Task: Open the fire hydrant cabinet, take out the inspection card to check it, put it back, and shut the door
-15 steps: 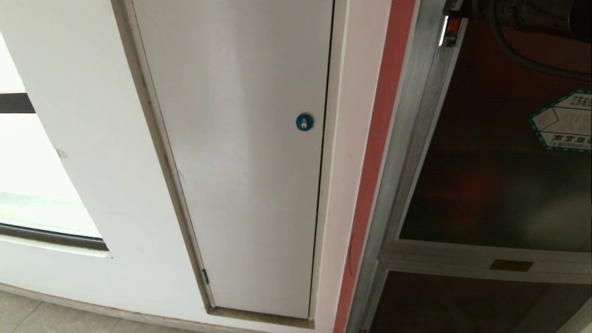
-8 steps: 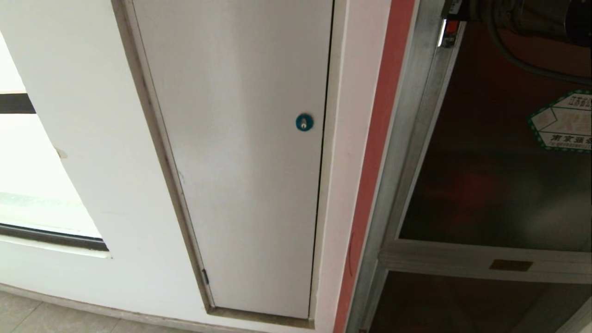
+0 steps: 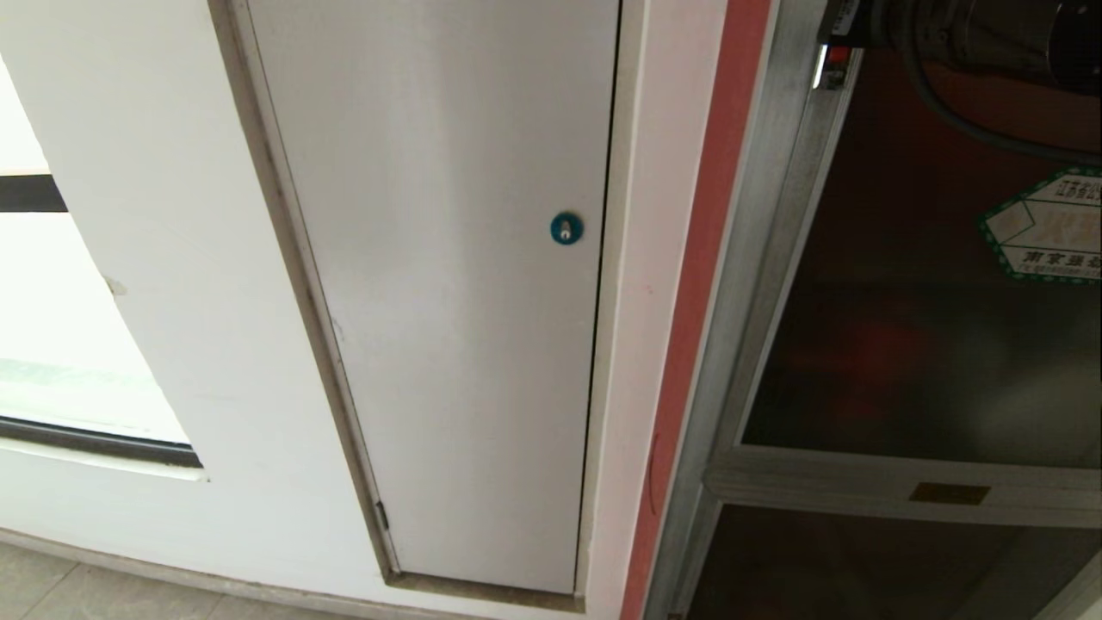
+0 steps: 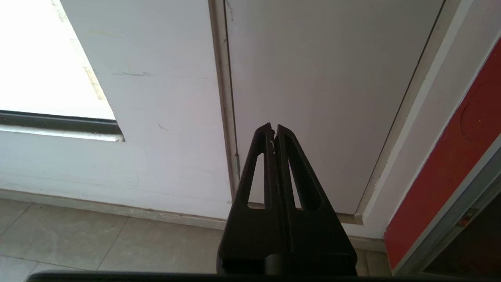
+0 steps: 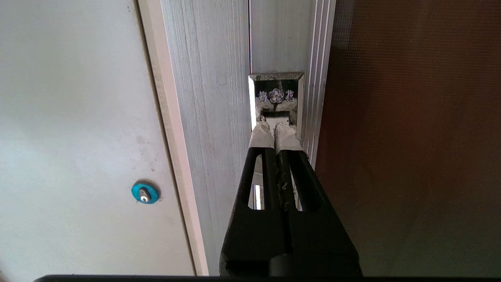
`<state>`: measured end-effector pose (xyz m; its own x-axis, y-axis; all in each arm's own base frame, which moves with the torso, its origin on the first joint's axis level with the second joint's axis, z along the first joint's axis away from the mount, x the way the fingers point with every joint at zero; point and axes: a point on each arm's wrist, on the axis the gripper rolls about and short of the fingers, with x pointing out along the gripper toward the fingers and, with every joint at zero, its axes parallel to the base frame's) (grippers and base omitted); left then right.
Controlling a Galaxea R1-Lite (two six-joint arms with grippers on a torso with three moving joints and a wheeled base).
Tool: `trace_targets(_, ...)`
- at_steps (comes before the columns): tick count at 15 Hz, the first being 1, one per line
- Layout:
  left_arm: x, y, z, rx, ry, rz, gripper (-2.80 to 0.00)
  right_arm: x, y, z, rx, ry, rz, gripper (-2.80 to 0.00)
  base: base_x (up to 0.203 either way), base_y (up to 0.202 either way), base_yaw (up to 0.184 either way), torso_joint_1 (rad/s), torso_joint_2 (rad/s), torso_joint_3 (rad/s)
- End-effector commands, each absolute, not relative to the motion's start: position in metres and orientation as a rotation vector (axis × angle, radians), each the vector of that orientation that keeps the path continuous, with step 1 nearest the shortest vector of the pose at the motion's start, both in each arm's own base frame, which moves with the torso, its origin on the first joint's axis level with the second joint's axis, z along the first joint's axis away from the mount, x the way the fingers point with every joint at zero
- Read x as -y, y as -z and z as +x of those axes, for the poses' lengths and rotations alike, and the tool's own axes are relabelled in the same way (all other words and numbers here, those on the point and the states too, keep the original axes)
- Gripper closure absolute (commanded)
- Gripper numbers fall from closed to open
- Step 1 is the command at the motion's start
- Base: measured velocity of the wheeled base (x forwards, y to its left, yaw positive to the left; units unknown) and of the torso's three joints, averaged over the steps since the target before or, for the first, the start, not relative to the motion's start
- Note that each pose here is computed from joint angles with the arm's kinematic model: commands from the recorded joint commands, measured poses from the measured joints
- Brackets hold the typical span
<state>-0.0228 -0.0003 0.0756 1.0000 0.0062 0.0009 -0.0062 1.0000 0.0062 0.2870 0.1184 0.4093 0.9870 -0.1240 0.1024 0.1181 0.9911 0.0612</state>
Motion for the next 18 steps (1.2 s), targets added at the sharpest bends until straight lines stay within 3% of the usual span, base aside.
trace_targets(1, 0.0003, -0.0752, -0.0226, -0.001, -0.006, 0.006, 0.00, -0.1194, -0.4053, 0.2892, 0.093, 0.124, 0.049, 0.00, 0.000, 0.000, 0.000, 0.000, 0.00, 0.000)
trace_targets(18, 0.0003, -0.0753, -0.0226, 0.000, -0.006, 0.006, 0.00, -0.1122, -0.4043, 0.2893, 0.088, 0.145, 0.062, 0.00, 0.000, 0.000, 0.000, 0.000, 0.00, 0.000)
